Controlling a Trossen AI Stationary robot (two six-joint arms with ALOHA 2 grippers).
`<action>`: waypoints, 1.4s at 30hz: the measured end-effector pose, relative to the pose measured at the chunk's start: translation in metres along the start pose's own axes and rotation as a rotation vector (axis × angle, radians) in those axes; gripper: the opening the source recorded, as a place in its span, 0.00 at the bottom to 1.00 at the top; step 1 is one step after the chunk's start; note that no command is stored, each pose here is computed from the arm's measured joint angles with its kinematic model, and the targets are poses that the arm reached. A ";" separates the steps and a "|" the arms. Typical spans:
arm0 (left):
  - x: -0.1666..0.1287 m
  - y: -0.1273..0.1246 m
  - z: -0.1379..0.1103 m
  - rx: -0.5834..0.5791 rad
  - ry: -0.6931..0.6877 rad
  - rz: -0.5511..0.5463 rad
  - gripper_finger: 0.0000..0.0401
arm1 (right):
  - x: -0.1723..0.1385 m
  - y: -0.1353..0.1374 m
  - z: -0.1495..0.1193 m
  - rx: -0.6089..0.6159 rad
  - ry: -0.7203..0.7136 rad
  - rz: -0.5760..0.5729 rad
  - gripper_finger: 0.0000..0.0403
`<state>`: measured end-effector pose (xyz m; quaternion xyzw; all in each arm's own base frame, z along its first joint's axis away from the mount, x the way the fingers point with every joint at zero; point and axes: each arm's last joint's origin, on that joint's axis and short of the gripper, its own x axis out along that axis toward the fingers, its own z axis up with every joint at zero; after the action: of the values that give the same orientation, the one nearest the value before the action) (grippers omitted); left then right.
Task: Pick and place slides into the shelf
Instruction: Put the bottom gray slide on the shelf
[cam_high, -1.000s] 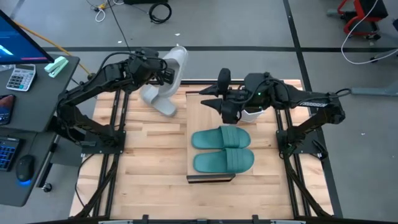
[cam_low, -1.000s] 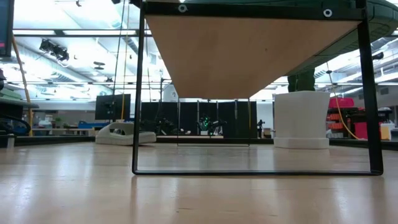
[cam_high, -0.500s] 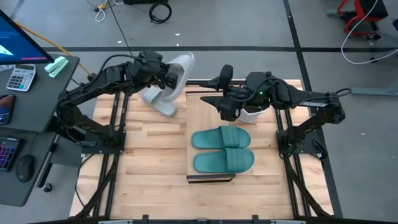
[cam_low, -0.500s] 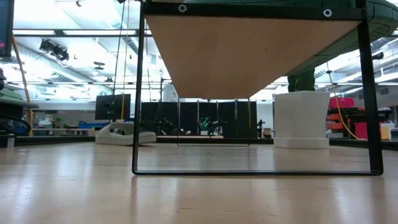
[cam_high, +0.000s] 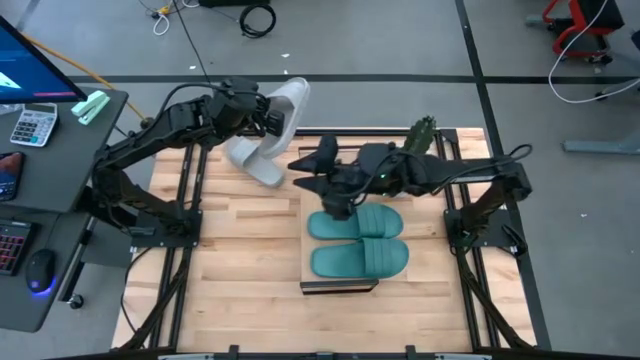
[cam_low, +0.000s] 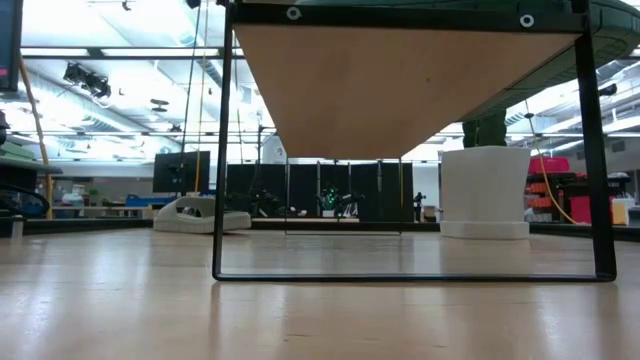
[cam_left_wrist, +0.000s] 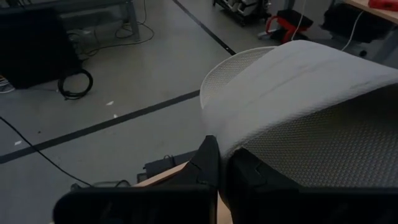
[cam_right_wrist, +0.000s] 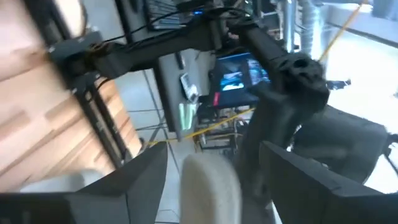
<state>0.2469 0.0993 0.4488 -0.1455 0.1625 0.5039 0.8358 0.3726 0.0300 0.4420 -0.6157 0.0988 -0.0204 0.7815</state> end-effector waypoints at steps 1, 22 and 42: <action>0.002 -0.001 0.000 -0.001 0.001 0.002 0.03 | 0.003 -0.003 0.005 0.016 0.004 -0.006 0.65; 0.044 -0.023 -0.019 0.058 0.104 0.028 0.03 | 0.012 -0.010 0.012 0.209 0.270 0.185 0.63; 0.059 -0.020 -0.019 0.090 0.117 0.054 0.03 | 0.039 0.014 0.017 0.147 0.474 0.110 0.63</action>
<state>0.2886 0.1290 0.4086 -0.1326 0.2372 0.5090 0.8168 0.4123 0.0433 0.4275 -0.5292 0.3107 -0.1287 0.7790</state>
